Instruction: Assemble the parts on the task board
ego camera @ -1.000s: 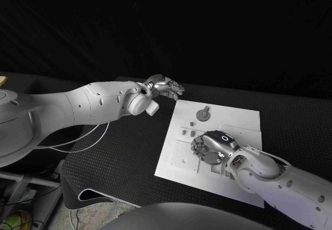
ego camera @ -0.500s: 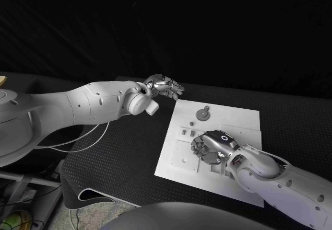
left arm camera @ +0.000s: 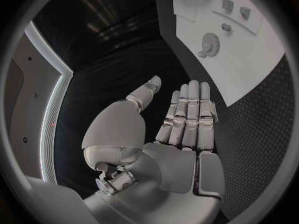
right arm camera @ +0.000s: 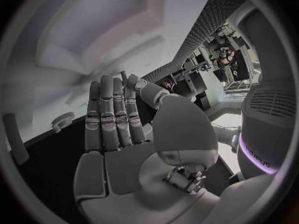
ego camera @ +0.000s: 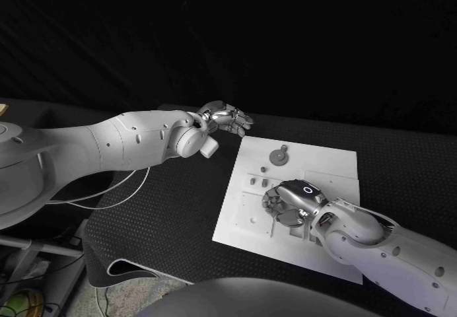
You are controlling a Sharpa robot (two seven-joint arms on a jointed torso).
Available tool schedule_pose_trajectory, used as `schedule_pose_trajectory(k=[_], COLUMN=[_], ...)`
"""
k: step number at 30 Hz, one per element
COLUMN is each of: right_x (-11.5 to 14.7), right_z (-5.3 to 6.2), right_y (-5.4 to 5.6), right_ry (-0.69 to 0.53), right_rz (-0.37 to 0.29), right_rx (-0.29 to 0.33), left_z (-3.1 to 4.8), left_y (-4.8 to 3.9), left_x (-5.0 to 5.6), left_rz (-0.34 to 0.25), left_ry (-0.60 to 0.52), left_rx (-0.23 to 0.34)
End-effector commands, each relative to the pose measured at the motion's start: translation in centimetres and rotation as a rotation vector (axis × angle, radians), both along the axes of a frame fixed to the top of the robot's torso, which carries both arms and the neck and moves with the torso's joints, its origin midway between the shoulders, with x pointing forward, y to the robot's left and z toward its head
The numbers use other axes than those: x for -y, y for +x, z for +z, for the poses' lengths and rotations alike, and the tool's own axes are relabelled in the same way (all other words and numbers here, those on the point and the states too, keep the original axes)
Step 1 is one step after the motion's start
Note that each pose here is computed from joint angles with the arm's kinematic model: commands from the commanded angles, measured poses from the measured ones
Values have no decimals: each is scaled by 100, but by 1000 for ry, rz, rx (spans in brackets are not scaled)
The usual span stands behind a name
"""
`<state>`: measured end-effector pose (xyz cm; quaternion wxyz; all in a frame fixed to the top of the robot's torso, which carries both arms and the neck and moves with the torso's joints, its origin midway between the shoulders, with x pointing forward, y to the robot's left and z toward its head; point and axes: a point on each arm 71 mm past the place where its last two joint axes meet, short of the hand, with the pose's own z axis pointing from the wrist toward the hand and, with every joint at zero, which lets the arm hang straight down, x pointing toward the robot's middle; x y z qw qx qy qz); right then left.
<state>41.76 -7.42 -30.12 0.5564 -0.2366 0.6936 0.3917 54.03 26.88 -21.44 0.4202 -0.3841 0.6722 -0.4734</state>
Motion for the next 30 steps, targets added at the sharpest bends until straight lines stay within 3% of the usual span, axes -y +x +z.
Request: schedule_pose_trajectory(k=[1, 30], right_x=[-4, -39], right_z=[-68, -127], right_y=[-37, -39], right_ry=[-43, -119], right_rz=[23, 7], right_rx=[-26, -34], left_z=[22, 43], left_y=[5, 15], left_x=[18, 29], left_rz=[-3, -5], left_ry=[-10, -10], left_rx=[10, 11])
